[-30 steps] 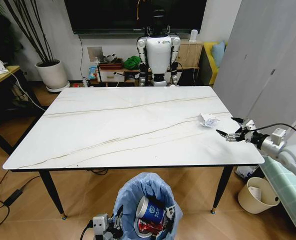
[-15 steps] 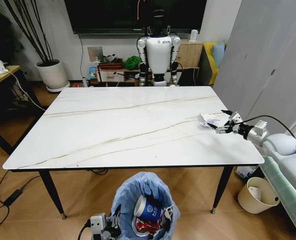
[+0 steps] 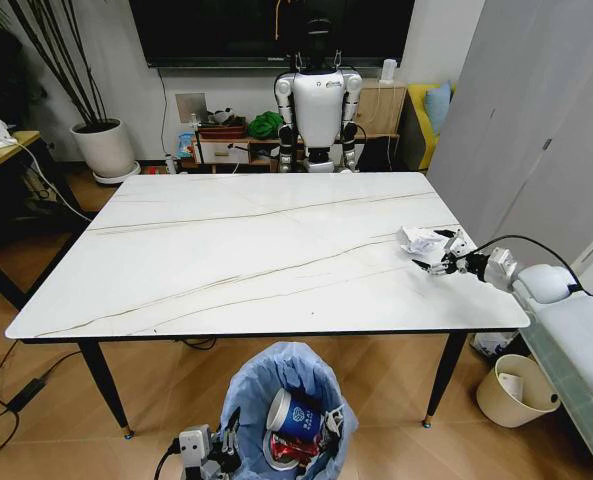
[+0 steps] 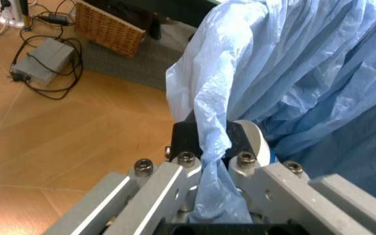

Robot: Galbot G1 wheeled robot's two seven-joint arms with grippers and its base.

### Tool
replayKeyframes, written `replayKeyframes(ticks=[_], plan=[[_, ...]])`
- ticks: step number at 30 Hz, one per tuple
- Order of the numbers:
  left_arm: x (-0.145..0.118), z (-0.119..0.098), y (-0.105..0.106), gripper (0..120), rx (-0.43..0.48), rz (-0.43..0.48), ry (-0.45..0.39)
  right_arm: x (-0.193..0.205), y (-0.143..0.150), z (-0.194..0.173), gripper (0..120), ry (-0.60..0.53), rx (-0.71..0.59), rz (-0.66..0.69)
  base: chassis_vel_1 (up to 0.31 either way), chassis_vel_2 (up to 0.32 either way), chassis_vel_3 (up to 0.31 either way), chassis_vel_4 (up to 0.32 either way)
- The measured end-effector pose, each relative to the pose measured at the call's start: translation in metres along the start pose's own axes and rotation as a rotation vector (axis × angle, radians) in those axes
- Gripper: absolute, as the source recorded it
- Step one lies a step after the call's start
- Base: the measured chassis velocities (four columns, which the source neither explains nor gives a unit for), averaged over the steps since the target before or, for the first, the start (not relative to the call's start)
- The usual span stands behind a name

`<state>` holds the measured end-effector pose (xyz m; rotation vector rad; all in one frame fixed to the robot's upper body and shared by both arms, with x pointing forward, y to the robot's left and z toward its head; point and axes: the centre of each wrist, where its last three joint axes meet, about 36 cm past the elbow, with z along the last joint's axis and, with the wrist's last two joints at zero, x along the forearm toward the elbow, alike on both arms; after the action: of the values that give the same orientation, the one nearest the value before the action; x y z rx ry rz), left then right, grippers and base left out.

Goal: Pick up the trash bin and place the trash from the table into it.

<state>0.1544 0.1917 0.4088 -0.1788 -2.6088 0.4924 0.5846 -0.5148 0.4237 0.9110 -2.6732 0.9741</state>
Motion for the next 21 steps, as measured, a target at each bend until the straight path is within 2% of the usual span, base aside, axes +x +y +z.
replayKeyframes(ticks=[21], plan=[[-0.001, 0.001, 0.001, 0, 0.005, -0.005, 0.001, -0.017, -0.005, 0.013, 100, 0.031, -0.039, 0.006, 0.000, 0.000, 0.000, 0.000]])
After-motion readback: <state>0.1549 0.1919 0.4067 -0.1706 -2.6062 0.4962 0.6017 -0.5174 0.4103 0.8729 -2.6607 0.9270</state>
